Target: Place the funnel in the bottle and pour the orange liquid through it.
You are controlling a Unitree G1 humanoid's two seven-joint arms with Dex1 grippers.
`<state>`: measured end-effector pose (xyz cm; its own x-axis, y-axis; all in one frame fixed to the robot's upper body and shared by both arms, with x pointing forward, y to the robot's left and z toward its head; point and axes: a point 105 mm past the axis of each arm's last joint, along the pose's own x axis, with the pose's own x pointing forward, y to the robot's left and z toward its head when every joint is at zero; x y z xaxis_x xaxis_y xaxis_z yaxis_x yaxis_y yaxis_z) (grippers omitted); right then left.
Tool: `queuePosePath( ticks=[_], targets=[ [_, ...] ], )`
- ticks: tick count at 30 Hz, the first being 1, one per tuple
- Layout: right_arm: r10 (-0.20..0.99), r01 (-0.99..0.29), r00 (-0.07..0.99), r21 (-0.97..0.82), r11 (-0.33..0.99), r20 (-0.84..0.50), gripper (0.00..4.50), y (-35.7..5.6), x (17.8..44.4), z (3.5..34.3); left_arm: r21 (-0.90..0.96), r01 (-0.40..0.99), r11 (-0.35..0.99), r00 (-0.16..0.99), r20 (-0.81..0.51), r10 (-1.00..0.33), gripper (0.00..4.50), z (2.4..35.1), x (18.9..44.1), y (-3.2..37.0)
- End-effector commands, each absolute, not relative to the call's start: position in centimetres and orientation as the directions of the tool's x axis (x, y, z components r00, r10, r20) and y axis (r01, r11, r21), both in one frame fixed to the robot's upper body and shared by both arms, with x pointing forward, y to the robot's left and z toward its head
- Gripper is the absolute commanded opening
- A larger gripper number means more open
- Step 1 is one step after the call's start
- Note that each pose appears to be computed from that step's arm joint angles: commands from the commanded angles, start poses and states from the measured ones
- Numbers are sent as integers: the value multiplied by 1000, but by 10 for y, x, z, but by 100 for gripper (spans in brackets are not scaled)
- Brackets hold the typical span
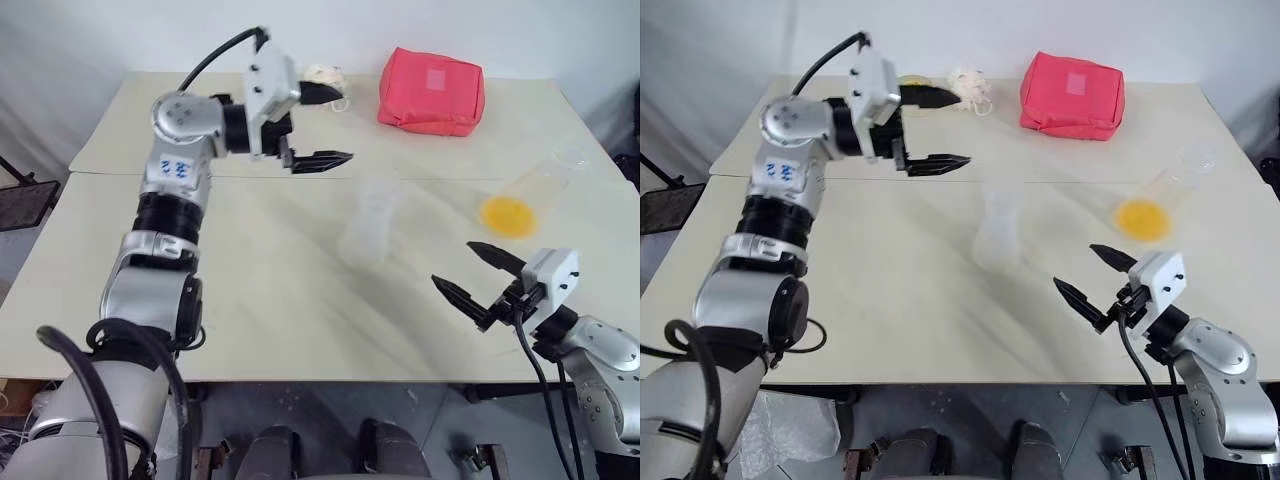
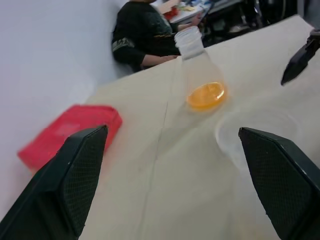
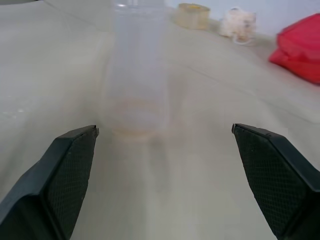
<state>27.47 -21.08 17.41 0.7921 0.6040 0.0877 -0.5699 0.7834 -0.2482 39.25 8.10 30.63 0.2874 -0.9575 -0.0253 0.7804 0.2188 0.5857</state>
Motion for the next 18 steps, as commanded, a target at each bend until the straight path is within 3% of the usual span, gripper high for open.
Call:
queuePosePath(
  ticks=[1,4,10,18],
  targets=[
    [532,-482,834,-279,831,145,450,-229,270,191,547,790,277,298,52,-953,445,313,382,106],
    [359,-304,905,-245,921,226,450,-256,272,205,446,851,278,310,0,-951,445,271,370,138],
    [96,-31,961,-242,970,261,450,-291,268,215,322,913,250,274,-28,-961,445,229,354,151],
    [-47,91,972,-182,979,230,450,-305,274,206,265,952,151,161,-15,-987,445,216,337,142]
  ],
)
